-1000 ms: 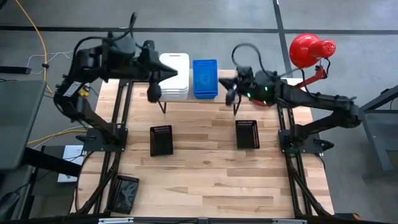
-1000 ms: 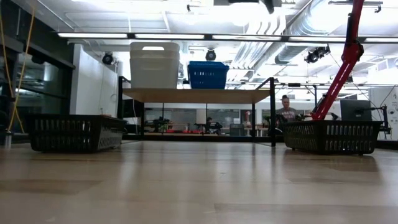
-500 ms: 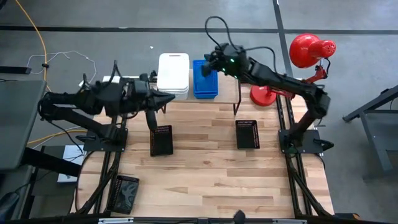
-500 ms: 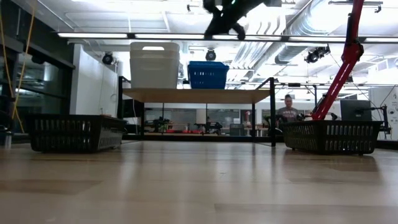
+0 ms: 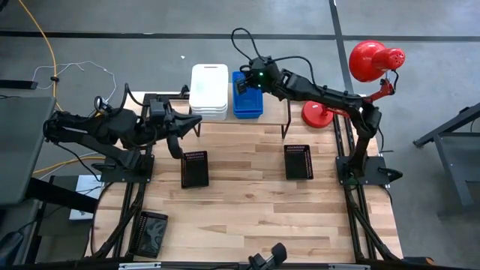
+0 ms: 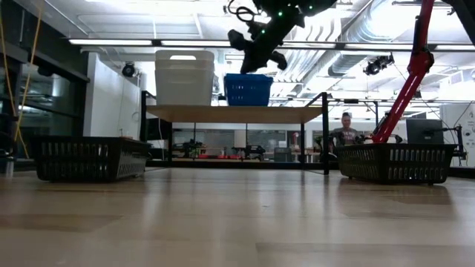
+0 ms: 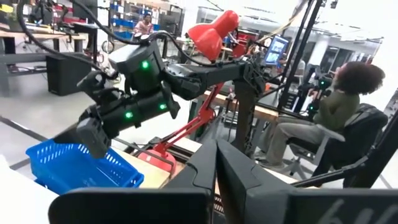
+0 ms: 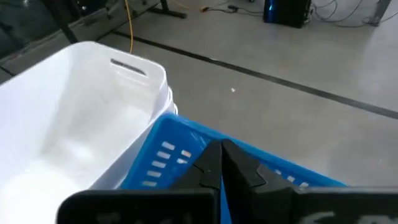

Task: Stack baskets on shelf by color
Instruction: Stack the blue bin on top of the blue bins on the shelf

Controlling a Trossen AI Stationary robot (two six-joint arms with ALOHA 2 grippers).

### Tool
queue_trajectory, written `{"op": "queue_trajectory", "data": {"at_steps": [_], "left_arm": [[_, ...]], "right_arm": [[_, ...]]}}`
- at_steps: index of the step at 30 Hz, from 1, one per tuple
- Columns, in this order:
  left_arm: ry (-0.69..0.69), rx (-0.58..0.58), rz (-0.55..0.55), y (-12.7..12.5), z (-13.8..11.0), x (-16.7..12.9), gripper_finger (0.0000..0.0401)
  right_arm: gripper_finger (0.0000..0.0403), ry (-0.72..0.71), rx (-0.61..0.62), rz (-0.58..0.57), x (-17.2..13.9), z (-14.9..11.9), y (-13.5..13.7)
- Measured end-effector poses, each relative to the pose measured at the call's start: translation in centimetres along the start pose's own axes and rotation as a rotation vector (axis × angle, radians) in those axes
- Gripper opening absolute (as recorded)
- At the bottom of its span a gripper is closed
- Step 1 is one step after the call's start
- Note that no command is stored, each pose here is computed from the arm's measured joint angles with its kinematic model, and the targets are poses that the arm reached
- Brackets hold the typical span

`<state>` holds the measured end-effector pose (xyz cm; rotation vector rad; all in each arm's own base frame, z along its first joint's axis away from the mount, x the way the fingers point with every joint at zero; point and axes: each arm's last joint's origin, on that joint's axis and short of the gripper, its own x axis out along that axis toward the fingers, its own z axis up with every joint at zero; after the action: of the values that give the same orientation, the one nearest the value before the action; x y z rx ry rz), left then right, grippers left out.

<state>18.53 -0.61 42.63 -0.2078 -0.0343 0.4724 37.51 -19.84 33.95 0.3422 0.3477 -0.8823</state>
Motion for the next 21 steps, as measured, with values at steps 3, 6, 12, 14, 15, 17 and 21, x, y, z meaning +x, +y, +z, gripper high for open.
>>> {"op": "queue_trajectory", "data": {"at_steps": [3,6,12,14,15,17,21], "left_arm": [[0.002,0.017,0.001,0.0,0.0,0.0,0.0],[0.004,0.034,0.002,0.0,0.0,0.0,0.0],[0.005,0.041,0.002,0.0,0.0,0.0,0.0],[0.005,0.042,0.002,0.0,-0.1,0.0,0.0],[0.005,0.042,0.001,0.0,-0.1,0.0,0.0],[0.006,0.042,-0.003,0.0,-0.1,0.0,0.0],[0.01,0.041,-0.02,0.0,-0.1,0.0,0.0]], "right_arm": [[0.0,0.011,0.014,0.035,0.0,0.0,0.0],[0.0,0.05,0.042,0.038,0.0,-0.3,-0.1],[0.0,0.118,0.075,0.051,0.1,-0.8,-0.4],[0.0,0.093,0.08,0.061,-0.2,-0.5,-0.2],[0.0,0.073,0.082,0.074,-0.4,-0.3,0.0],[0.0,0.032,0.09,0.099,-0.9,0.5,0.4],[0.0,-0.064,0.097,0.103,-1.9,1.8,1.3]]}}
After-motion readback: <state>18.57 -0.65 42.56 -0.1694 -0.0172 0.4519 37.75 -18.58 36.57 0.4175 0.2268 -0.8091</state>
